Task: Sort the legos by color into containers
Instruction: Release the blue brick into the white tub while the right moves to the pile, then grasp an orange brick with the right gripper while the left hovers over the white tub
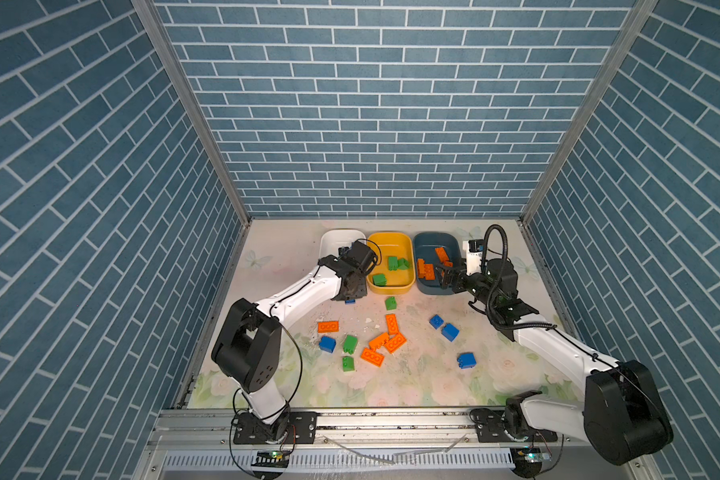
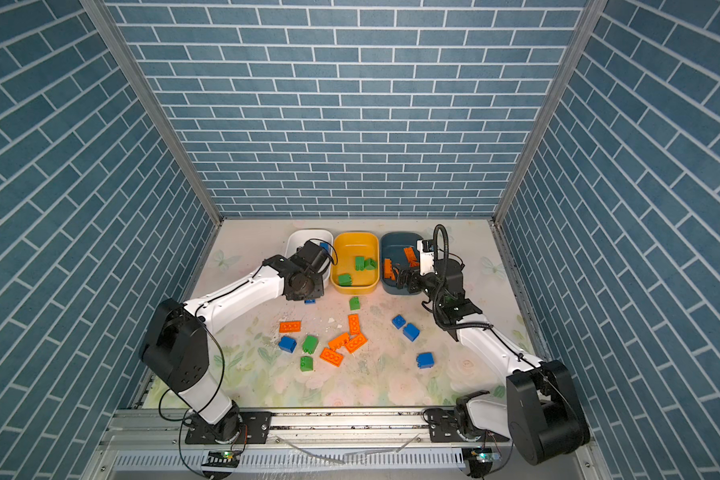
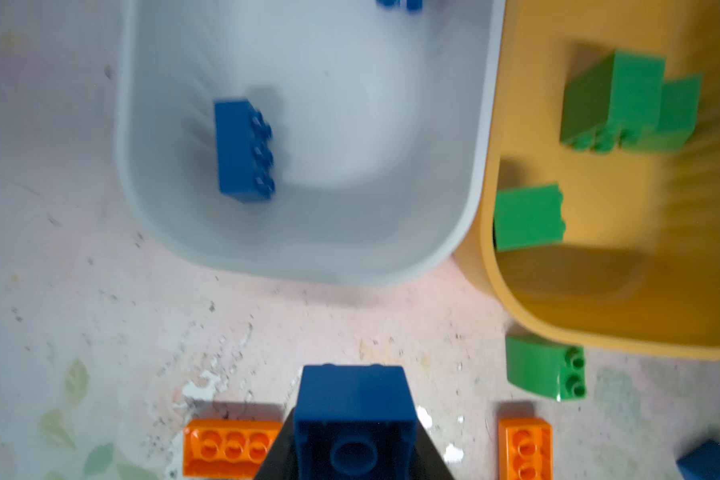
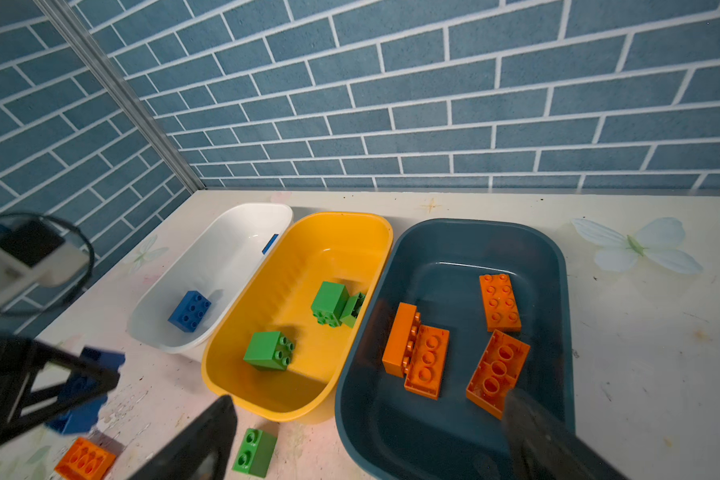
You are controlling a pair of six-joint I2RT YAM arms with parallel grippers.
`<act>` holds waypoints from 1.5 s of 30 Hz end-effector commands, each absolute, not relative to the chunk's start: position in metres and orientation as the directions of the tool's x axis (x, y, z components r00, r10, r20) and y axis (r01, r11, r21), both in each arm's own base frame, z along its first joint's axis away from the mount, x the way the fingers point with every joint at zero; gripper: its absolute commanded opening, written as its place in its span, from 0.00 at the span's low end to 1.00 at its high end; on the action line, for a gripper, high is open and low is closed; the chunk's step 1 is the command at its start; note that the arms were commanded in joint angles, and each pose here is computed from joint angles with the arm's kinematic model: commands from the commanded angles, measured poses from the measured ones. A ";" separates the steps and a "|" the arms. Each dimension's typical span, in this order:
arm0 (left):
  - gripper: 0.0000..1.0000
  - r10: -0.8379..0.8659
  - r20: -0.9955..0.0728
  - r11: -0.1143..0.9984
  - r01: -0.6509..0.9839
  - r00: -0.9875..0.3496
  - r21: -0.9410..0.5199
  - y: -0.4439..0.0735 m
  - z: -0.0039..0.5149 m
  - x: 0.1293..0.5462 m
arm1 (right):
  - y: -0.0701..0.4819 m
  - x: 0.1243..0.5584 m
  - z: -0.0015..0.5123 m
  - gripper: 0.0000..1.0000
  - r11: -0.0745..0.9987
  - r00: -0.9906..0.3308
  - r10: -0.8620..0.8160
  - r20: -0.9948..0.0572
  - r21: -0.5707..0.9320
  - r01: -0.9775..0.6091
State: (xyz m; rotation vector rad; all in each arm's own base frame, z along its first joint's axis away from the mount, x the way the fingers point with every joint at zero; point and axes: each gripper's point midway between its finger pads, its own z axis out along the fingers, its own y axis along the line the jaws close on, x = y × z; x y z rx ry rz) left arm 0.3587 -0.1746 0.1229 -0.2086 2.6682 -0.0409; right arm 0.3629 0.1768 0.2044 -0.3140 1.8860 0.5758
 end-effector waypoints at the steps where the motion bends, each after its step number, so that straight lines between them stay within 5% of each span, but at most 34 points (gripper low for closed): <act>1: 0.17 -0.140 -0.508 0.989 -0.148 -0.850 -0.024 -0.158 0.140 0.388 | 0.184 0.357 0.215 0.99 0.832 -0.328 0.012 -0.945 0.191 -0.521; 20: 0.19 -0.190 -0.494 0.979 -0.199 -0.849 -0.035 -0.138 0.123 0.493 | 0.259 0.313 0.180 0.99 0.682 -0.409 -0.185 -0.894 0.183 -0.708; 23: 0.25 -0.189 -0.489 0.980 -0.193 -0.851 -0.043 -0.139 0.120 0.498 | 0.275 0.306 0.167 0.99 0.663 -0.432 -0.243 -0.869 0.176 -0.727; 28: 0.49 -0.190 -0.488 0.981 -0.183 -0.852 -0.063 -0.141 0.125 0.500 | 0.290 0.295 0.145 0.99 0.660 -0.505 -0.304 -0.808 0.203 -0.723; 33: 0.70 -0.204 -0.510 0.979 -0.168 -0.836 -0.117 -0.146 0.139 0.496 | 0.289 0.293 0.111 0.99 0.766 -0.673 -0.335 -0.659 0.226 -0.602; 45: 0.88 -0.219 -0.543 0.974 -0.149 -0.811 -0.171 -0.143 0.163 0.474 | 0.314 0.264 0.054 0.98 0.824 -0.776 -0.438 -0.453 0.142 -0.548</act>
